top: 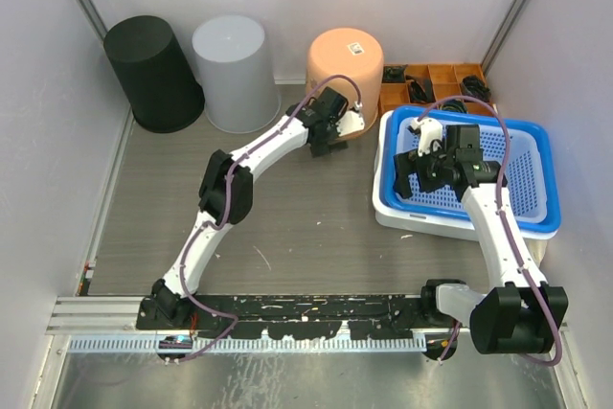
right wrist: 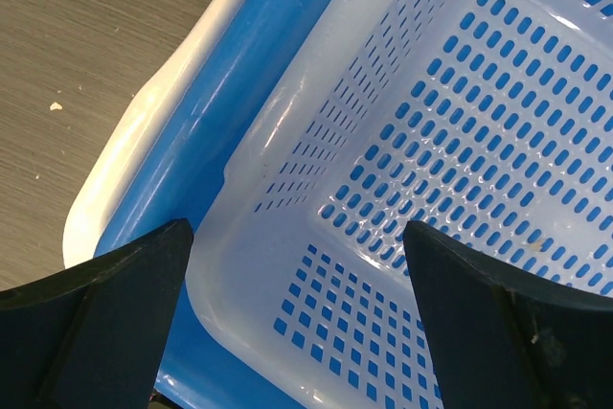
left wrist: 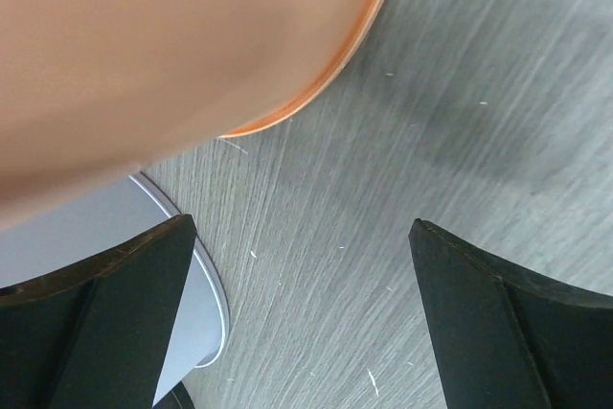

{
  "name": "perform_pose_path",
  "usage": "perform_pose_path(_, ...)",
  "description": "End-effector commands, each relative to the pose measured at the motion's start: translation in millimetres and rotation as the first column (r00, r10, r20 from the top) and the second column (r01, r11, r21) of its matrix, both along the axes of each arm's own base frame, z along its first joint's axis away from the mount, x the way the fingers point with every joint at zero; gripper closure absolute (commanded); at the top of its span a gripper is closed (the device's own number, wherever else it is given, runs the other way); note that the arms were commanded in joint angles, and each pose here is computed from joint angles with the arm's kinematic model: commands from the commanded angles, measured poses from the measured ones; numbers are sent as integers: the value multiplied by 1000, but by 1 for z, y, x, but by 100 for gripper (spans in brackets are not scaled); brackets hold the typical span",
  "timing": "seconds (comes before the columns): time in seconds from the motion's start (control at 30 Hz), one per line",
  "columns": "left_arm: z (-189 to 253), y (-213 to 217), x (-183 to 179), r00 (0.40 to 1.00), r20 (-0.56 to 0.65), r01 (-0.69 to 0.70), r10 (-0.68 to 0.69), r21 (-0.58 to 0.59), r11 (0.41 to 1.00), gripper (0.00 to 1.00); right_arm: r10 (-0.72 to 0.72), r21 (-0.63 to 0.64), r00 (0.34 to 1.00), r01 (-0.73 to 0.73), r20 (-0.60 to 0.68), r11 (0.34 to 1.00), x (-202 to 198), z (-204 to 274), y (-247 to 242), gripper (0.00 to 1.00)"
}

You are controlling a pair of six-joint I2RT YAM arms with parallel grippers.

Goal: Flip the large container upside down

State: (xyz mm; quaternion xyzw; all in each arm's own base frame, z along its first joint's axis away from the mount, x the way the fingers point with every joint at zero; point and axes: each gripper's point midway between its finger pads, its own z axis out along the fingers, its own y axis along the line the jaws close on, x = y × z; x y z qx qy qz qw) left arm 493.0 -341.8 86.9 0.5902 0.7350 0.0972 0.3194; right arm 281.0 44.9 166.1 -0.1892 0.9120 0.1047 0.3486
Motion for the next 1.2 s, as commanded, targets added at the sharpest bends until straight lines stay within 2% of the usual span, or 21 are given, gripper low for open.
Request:
perform_pose_path(0.0,8,16,16,997,-1,-83,83,-28,996,3,10,35,1000,-9,-20,999,-7,-7,8,2)
perform_pose_path(0.17,24,36,13,983,-58,-178,173,-95,979,3,-23,-10,999,23,-29,1000,-5,-17,5,8)
perform_pose_path(0.3,57,55,-14,963,-135,-255,233,-183,949,3,-55,-185,998,54,-2,981,1,-30,2,14)
perform_pose_path(0.37,83,68,-32,955,-156,-284,252,-234,930,3,-66,-270,998,65,7,961,5,-34,-1,18)
perform_pose_path(0.43,105,86,-53,949,-161,-307,271,-272,912,3,-91,-331,996,87,5,940,9,-36,-9,27)
perform_pose_path(0.57,145,135,-94,934,-143,-358,329,-324,876,2,-96,-383,994,70,-48,921,7,-42,-12,39)
perform_pose_path(0.67,160,178,-128,913,-126,-409,389,-311,858,2,-106,-420,989,53,-103,906,3,-50,-12,44)
perform_pose_path(0.8,177,231,-174,876,-82,-477,476,-296,828,1,-154,-540,981,69,-114,839,-1,-57,-32,59)
perform_pose_path(0.9,177,265,-214,844,-100,-531,528,-301,792,1,-177,-618,971,40,-163,785,-11,-66,-47,59)
perform_pose_path(1.07,161,303,-269,821,-140,-568,554,-301,766,0,-179,-652,953,-25,-245,758,-34,-77,-56,43)
perform_pose_path(1.17,148,313,-287,803,-158,-594,575,-305,745,1,-183,-659,929,-81,-322,748,-47,-88,-59,42)
